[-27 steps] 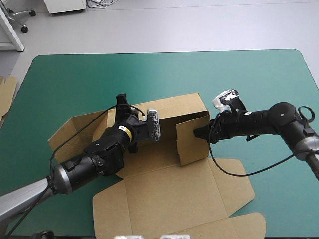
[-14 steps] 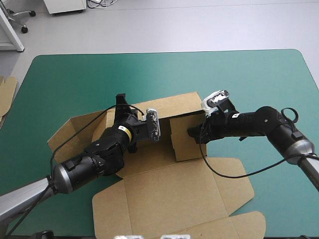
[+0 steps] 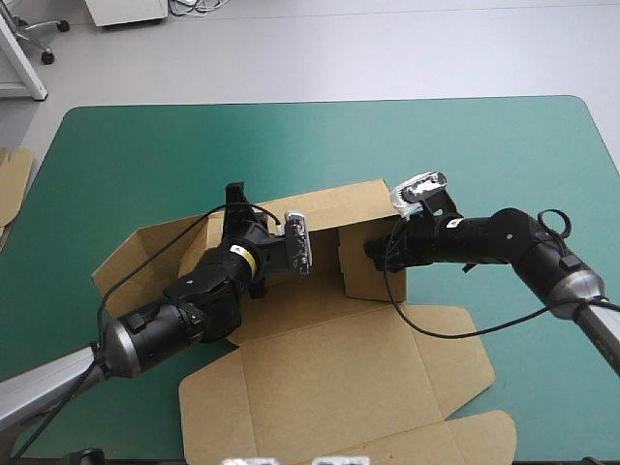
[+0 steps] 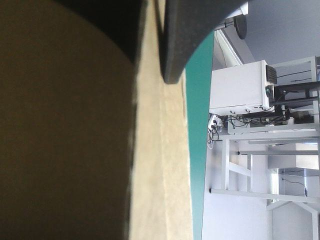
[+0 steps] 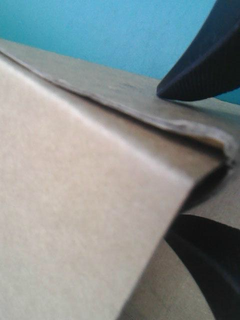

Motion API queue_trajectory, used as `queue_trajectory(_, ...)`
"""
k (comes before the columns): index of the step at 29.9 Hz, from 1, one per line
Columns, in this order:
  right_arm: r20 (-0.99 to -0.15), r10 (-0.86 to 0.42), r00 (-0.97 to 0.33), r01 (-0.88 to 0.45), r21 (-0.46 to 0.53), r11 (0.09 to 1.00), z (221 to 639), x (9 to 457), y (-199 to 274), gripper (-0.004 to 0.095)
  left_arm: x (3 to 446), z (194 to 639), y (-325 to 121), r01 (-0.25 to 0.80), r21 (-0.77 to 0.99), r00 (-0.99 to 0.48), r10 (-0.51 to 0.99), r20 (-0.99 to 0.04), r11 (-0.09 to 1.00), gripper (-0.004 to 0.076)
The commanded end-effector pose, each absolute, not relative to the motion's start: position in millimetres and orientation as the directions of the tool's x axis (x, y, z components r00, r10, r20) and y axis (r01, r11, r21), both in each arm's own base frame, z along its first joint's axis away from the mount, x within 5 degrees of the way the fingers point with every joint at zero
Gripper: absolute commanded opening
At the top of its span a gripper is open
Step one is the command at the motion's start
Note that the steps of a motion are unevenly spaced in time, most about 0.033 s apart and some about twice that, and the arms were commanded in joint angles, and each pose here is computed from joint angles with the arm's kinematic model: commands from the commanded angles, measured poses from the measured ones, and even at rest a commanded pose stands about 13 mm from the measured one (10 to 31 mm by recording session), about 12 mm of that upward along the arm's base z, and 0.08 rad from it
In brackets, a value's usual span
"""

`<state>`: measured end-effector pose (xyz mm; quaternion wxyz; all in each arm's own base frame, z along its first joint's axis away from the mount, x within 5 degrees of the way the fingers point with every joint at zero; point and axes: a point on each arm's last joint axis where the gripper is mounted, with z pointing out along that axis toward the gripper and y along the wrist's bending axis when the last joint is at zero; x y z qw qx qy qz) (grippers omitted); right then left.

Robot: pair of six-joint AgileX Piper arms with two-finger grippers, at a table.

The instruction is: Fold the box

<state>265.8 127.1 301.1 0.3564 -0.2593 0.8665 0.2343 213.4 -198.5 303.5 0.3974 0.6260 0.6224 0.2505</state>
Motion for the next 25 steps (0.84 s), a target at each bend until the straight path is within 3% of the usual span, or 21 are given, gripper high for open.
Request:
queue_trajectory(1, -0.793, -0.221, -0.568, -0.595, 0.21, 0.776, 319.2, 266.7, 126.3, 0.0602, 202.6, 292.5, -206.0, 0.684, 0.7, 0.033, 0.949, -0.313, 0.207, -0.0015)
queue_trajectory(10, -0.802, -0.198, -0.564, -0.588, 0.222, 0.778, 320.6, 265.9, 132.0, 0.0588, 203.0, 293.0, -206.1, 0.68, 0.7, 0.027, 0.946, -0.322, 0.219, -0.0015)
queue_trajectory(18, -0.844, -0.226, -0.486, -0.601, 0.135, 0.788, 323.5, 263.1, 148.2, 0.0538, 204.3, 294.2, -205.3, 0.664, 0.708, 0.013, 0.944, -0.331, 0.239, -0.0015)
queue_trajectory(25, -0.84, -0.206, -0.502, -0.542, 0.12, 0.832, 311.6, 264.6, 143.2, 0.0538, 205.7, 292.1, -207.6, 0.664, 0.704, 0.007, 0.939, -0.345, 0.253, -0.0015)
